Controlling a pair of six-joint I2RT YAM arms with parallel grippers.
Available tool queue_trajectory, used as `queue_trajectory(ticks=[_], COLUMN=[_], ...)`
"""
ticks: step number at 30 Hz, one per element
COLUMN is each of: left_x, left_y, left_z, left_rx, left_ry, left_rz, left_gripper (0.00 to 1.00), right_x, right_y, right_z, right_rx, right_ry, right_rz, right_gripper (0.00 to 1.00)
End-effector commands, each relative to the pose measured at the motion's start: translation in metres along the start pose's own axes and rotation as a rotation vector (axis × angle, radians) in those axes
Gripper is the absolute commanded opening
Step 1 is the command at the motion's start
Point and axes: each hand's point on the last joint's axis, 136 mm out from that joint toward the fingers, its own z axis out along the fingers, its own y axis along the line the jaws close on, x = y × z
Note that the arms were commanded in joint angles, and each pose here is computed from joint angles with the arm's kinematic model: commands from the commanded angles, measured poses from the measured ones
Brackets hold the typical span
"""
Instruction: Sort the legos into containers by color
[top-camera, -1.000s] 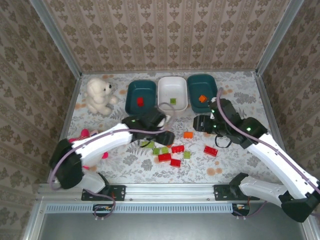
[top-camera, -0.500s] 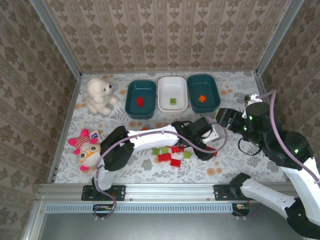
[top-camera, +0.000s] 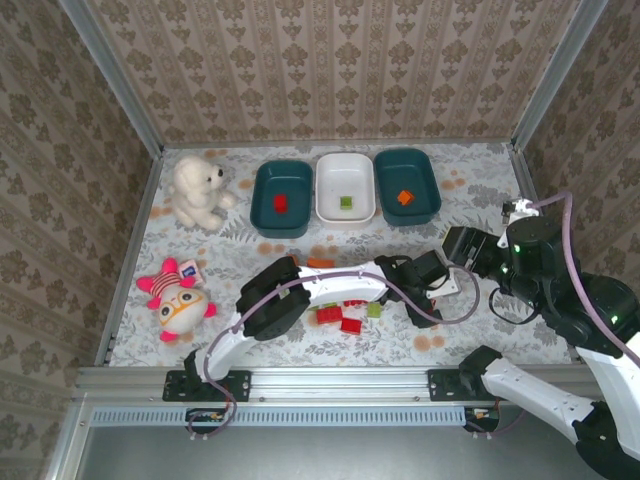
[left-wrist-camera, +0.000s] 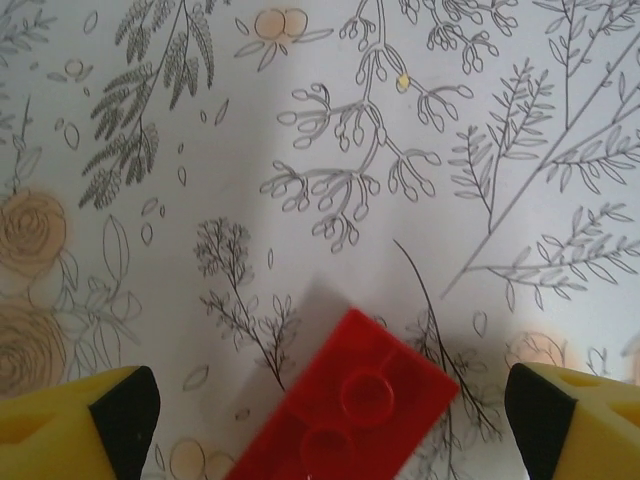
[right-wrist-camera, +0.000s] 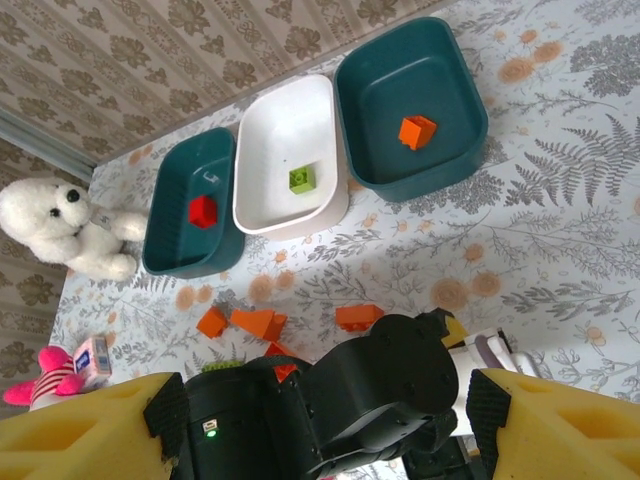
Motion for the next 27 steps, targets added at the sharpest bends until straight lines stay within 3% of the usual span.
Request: queue_trajectory(ticks=[1,9,18,21,23,27], left_x=[-0.006,0.014,0.019,0.018,0.015,0.001], left_y=[0.001,-0.003,0.002,0.006,0.012,0.032], left_z=[0.007,0.011,0.010,0.005,-0.001,-0.024], left_rx=[-0.023,-0.005,0.006,-0.007,-0.024,-0.078], left_ry=[-0.009,0.040,0.050,0.046,0.040,0.010], left_rz=[0.061,0.049,0.017,0.003,-0.012,-0.065], left_gripper=[0.92,0.79,0.41,0.35,0.25,0.23], right_x=[0.003,0.002,-0.001,-0.003,-0.004,-0.008], right_y=[-0.004,0.000,0.003,0.003,0.004,0.008], right_z=[-0.004,0.006,0.016,0.018,0.020,0.024], right_rx=[0.013,0.020,0.018,0.014,0.010,0.001], right_ry=[0.016,0.028,0.041,0.047,0.049,0.051], right_rz=[-0.005,-0.023,-0.007,0.001,0.004,-0.002], right_gripper=[0.77,0.77,0.77,0.76,0.76,0.76])
